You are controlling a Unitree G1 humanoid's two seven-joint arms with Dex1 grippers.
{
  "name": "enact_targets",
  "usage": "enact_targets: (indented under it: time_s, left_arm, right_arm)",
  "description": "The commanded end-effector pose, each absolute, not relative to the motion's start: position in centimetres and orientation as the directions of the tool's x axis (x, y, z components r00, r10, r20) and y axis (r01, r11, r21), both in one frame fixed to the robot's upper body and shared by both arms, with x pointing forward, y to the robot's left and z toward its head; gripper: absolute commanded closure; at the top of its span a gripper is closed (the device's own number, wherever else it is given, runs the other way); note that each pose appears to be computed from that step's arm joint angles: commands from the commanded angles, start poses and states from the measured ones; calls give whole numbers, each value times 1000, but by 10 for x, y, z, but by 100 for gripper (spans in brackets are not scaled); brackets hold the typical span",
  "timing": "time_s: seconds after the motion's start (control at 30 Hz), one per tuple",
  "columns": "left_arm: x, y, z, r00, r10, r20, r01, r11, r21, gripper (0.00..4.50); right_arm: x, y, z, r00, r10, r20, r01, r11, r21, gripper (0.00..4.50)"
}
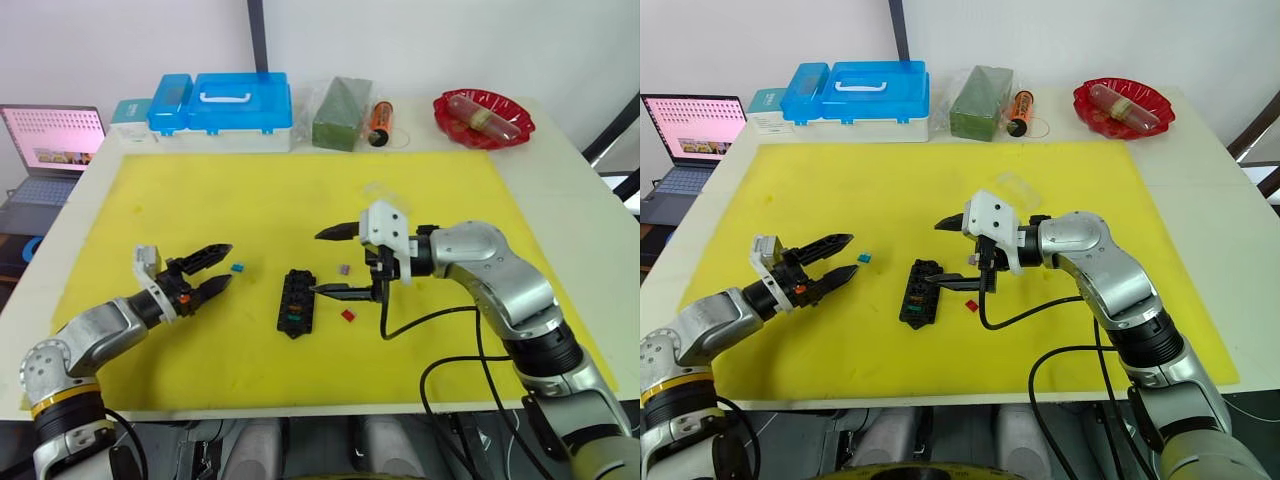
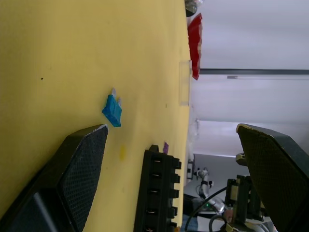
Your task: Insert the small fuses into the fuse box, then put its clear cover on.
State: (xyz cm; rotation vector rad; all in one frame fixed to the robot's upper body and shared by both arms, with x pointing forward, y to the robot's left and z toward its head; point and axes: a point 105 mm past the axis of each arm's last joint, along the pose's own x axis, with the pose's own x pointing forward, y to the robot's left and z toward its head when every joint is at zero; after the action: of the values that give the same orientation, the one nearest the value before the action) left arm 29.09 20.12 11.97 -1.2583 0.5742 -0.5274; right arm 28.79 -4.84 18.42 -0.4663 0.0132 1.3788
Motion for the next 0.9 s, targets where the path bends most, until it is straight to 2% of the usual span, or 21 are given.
enact_targets:
  time_s: [0.03,0.2,0.5,0.9]
  left_arm:
    - [289,199,118,743,-656,-135,42,247,-968,0]
    - [293,194,115,754,-639,-153,15,250,-968,0]
    - [297,175,115,727,-669,-157,24,253,-967,0]
    - [304,172,111,730,-661,-175,-14,242,-970,0]
  right_arm:
    - [284,-48,202,211,948,-239,-923,112,-369,2]
    - [285,-49,203,218,946,-239,-921,119,-370,2]
    - [284,-49,204,222,942,-253,-915,111,-389,2]
    - [282,-50,202,225,941,-254,-917,117,-380,2]
